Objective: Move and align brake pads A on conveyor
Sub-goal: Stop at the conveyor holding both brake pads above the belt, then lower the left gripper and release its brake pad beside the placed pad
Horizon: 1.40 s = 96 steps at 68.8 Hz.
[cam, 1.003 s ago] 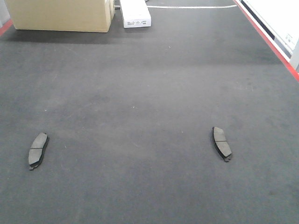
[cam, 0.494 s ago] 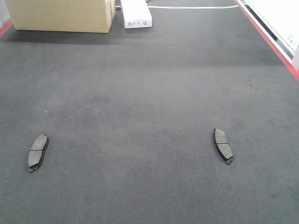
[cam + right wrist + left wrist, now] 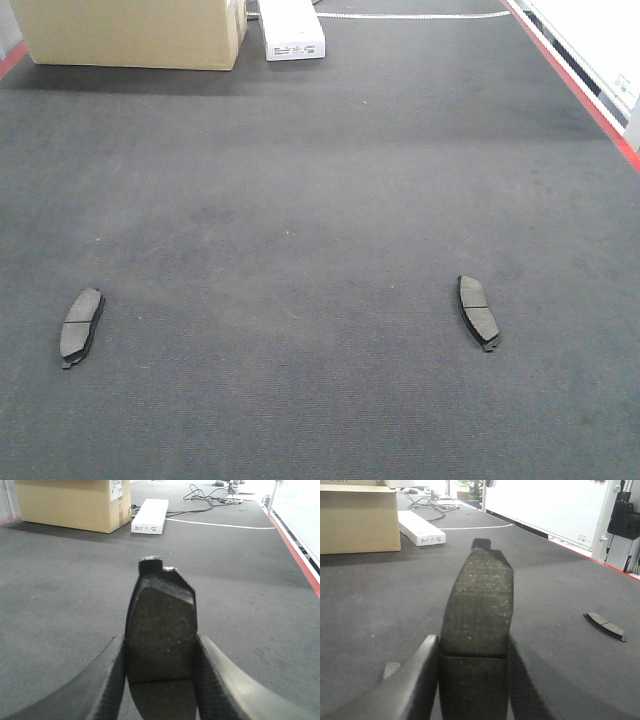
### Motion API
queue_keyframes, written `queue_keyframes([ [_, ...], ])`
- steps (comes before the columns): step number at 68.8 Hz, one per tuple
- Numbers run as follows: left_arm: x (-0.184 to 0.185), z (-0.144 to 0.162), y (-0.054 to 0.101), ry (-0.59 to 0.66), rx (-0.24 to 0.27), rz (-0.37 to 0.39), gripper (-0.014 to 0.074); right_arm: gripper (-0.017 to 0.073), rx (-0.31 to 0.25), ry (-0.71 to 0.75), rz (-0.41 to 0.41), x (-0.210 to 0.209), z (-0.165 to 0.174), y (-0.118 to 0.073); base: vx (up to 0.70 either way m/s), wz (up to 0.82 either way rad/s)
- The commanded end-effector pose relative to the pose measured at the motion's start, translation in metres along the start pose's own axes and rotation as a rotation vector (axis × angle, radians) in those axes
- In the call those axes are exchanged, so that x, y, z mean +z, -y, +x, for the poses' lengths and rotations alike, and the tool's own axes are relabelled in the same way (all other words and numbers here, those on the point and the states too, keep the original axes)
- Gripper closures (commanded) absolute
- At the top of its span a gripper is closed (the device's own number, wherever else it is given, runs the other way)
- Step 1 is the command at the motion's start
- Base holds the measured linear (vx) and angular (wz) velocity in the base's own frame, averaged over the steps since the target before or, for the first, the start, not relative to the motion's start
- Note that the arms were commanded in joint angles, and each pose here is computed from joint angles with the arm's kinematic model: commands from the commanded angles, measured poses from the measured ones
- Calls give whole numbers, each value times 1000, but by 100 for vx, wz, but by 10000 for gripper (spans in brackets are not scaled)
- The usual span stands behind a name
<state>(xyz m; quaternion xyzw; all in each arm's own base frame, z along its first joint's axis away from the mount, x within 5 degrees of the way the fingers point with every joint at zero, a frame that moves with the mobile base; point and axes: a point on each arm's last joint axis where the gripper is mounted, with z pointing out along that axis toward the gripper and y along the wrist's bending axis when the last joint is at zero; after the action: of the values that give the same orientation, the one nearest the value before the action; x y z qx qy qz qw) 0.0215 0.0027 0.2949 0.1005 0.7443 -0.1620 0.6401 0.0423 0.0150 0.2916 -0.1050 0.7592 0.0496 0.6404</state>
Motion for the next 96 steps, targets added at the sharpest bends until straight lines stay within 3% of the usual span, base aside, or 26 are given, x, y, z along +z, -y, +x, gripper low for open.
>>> queue_keyframes([
  [1,-2,-15,3,103,3,31,600,561,-3,103,33,-2,-16,3,0,0],
  [19,-2,-15,6,87,-56,59,598,561,-3,103,33,-2,-16,3,0,0],
  [27,10,-24,9,46,-147,59,594,561,-3,103,33,-2,-16,3,0,0],
  [50,128,-33,28,-392,-179,-51,582,561,-3,103,33,-2,-16,3,0,0],
  [57,168,-29,34,-463,-184,-67,578,561,-3,103,33,-2,-16,3,0,0],
  [74,249,2,41,-571,-273,-135,566,561,-3,103,33,-2,-16,3,0,0],
  [96,311,46,35,-706,-259,-238,486,561,-3,103,33,-2,-16,3,0,0],
])
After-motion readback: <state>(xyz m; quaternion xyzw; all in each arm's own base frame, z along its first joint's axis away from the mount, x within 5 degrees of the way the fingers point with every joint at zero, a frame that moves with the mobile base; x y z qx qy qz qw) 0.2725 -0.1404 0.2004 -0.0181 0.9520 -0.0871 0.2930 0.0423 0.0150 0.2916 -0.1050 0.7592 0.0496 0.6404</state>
